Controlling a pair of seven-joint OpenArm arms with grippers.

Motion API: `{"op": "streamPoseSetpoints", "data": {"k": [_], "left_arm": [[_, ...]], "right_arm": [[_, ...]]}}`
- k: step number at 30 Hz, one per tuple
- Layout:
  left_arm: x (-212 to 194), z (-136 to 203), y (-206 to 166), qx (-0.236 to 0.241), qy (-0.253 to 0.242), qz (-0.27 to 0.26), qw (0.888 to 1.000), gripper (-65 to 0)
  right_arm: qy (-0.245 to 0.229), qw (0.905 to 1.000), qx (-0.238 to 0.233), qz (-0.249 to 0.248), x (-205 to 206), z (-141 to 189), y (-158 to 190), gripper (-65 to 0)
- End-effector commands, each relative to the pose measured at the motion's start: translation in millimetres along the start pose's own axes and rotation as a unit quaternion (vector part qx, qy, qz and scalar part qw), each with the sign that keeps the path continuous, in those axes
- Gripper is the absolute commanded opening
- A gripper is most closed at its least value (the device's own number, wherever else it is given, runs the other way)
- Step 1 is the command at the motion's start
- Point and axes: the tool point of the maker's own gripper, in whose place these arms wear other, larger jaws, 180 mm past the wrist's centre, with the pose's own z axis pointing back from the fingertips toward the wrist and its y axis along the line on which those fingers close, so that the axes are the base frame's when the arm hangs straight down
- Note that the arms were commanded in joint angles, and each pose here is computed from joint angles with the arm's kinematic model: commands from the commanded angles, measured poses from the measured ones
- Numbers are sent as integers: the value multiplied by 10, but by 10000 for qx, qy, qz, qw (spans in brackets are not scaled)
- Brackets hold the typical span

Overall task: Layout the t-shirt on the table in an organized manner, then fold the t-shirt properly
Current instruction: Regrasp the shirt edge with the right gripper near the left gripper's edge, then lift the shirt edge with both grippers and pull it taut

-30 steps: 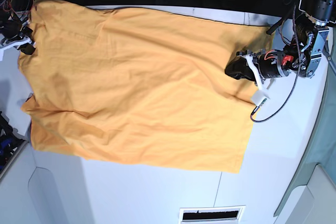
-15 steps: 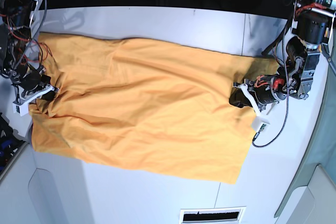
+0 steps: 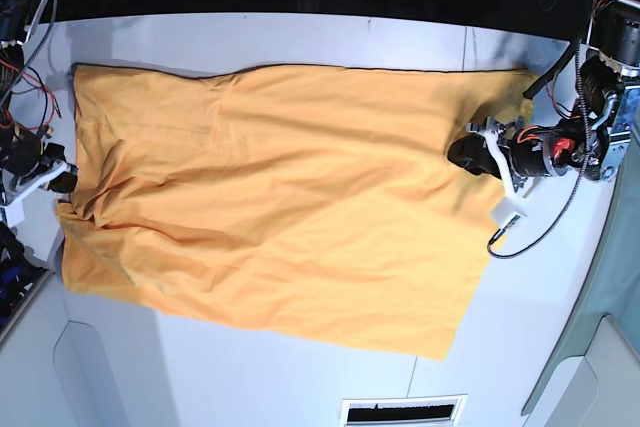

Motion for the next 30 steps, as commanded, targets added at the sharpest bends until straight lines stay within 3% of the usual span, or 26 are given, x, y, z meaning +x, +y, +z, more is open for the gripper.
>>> {"op": "streamPoseSetpoints", "data": {"k": [1,6,9,11,15,19,30], "left_arm": [[169,113,18,18,-239,-166,9996,-421],[-64,236,-56,39,-76,-332,9994,-421],[-202,366,30,164,-219,4,9996,-413],[-216,511,147,281,-485,343,9978,-389],[-289,762,371,590,-776,719,9926,-374],[-502,766,329,532,-539,783,9940,-357],[-753,709,414,997,-328,998,9895,-332]], "right_arm": [[-264,9995,-83,133,163,146,-100,-650],[-122,9996,-252,-81,-240,385,-320,-650],[-85,9982,-344,-480,-495,539,-496,-471],[-147,9963,-401,-741,-593,647,-602,-402],[-134,9944,-212,-1025,-790,805,-643,-360],[22,9925,-18,-1226,-1007,848,-573,-296],[199,9894,353,-1393,-1236,651,-226,-290]]}}
